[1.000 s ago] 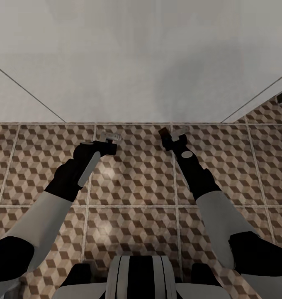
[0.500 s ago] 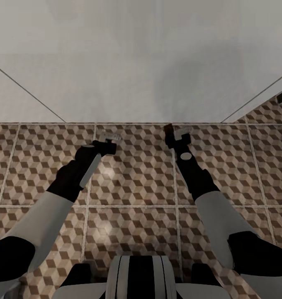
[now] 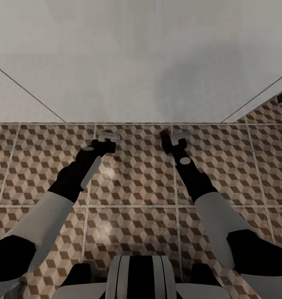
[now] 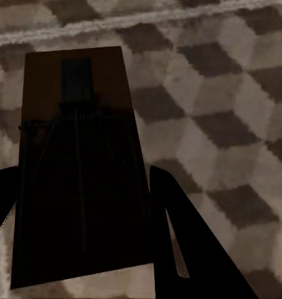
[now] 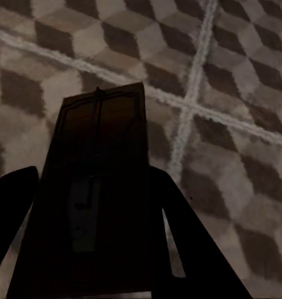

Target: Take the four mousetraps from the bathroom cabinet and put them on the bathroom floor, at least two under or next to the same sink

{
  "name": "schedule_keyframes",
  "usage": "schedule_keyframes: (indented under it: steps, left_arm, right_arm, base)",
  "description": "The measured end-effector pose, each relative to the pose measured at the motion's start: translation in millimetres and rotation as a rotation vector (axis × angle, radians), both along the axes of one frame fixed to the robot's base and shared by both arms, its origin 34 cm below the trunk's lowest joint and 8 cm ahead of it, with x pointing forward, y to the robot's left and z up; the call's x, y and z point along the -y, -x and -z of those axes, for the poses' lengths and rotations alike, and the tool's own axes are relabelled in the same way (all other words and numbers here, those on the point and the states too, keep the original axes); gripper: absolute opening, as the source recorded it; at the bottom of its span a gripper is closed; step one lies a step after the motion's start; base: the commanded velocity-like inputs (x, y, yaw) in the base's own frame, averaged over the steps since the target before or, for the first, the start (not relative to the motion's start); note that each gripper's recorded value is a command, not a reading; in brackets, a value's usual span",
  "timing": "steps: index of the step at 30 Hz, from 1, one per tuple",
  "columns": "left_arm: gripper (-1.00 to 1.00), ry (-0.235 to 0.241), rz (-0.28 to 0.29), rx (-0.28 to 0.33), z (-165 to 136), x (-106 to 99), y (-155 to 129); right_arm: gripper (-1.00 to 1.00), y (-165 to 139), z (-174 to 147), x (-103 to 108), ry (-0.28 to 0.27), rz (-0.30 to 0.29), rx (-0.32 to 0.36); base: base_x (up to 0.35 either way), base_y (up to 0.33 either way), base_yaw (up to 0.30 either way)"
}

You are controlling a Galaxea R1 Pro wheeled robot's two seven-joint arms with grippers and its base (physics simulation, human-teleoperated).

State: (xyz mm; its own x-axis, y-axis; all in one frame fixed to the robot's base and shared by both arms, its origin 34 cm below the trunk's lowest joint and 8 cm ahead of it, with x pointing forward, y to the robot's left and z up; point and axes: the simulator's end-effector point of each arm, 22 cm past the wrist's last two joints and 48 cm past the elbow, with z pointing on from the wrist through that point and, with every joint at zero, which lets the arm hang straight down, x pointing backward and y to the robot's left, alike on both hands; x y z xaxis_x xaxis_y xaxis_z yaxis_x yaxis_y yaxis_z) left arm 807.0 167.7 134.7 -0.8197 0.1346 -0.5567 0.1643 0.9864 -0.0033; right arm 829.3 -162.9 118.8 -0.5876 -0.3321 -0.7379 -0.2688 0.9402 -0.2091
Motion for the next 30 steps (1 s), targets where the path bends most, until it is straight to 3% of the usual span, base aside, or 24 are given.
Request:
schedule_keyframes:
  steps: [4, 10, 30]
  left_arm:
    - [-1.0, 0.008, -0.021, 0.041, 10.6, -4.7, -1.0]
    - [-1.0, 0.005, -0.033, 0.042, 21.1, -9.5, 3.9]
    - [-1.0, 0.016, -0.034, 0.067, 16.9, -6.3, -0.6]
  right_arm:
    - [-1.0, 16.2, 16.5, -12.3, -0.035, -0.048, -0.06]
    - [-1.0, 38.9, 39.0, -14.9, -0.042, -0.064, -0.13]
    - [-1.0, 40.3, 40.3, -17.9, -0.049, -0.066, -0.137]
  base:
    - [0.0, 0.0, 0.0]
    - [0.0, 0.0, 0.0]
    - [0.0, 0.0, 0.0]
